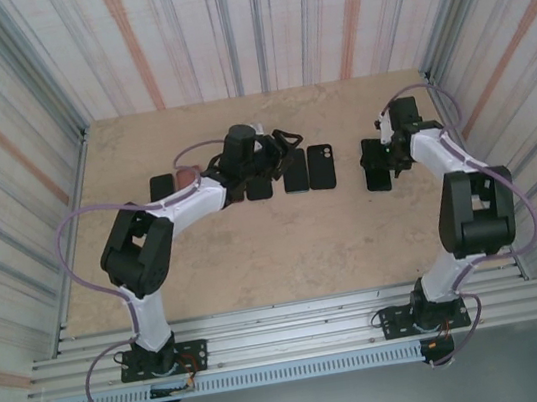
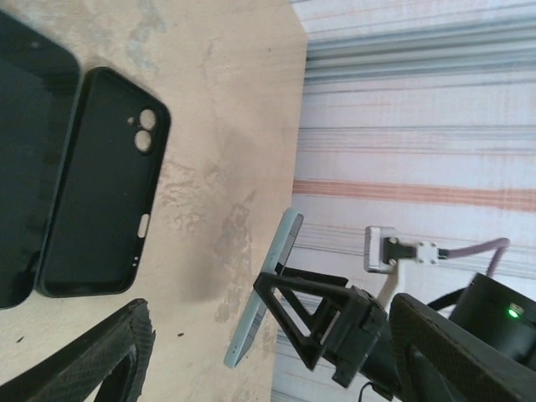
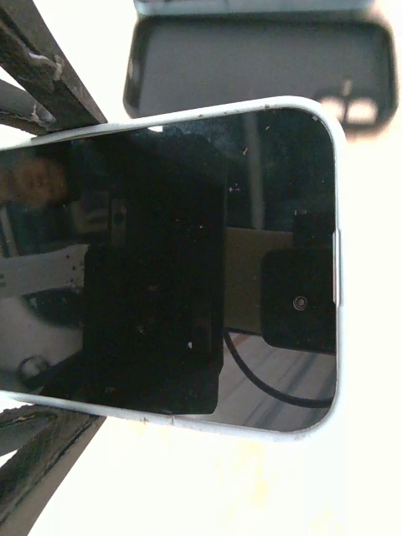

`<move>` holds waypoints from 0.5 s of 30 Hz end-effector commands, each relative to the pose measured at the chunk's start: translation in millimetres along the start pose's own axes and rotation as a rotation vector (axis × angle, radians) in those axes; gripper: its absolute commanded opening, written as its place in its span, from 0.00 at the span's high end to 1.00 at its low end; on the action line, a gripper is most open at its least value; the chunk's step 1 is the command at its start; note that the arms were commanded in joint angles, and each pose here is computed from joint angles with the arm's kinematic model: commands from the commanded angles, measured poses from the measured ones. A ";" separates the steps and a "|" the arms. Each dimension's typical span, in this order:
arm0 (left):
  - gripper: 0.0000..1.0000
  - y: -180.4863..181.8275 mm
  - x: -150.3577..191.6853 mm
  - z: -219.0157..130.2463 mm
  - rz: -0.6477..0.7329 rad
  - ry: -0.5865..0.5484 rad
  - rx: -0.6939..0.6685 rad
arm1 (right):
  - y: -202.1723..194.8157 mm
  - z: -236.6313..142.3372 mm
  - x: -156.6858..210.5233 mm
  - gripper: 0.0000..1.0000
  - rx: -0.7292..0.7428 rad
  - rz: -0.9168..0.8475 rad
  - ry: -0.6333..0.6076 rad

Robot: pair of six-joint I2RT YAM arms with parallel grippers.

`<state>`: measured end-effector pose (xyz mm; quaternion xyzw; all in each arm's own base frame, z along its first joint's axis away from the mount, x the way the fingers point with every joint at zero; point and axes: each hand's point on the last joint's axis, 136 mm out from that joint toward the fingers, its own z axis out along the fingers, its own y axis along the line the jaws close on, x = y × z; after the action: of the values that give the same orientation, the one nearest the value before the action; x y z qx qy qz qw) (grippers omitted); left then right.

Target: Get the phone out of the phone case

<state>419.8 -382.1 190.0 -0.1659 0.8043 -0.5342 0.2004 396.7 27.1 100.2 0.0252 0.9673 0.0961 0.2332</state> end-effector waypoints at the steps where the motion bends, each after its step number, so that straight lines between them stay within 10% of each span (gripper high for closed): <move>1: 0.25 -13.4 1.3 3.8 0.115 0.042 -0.006 | 39.7 -27.3 -20.7 0.39 -0.136 -0.124 -0.137; 15: 0.41 -55.7 25.1 15.6 0.362 0.158 -0.011 | 125.2 -78.6 -14.9 0.38 -0.363 -0.299 -0.239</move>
<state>417.3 -420.1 230.7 -0.0272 0.8274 -0.5129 0.2272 376.8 122.5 177.1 -0.1198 0.9138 0.2068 0.3283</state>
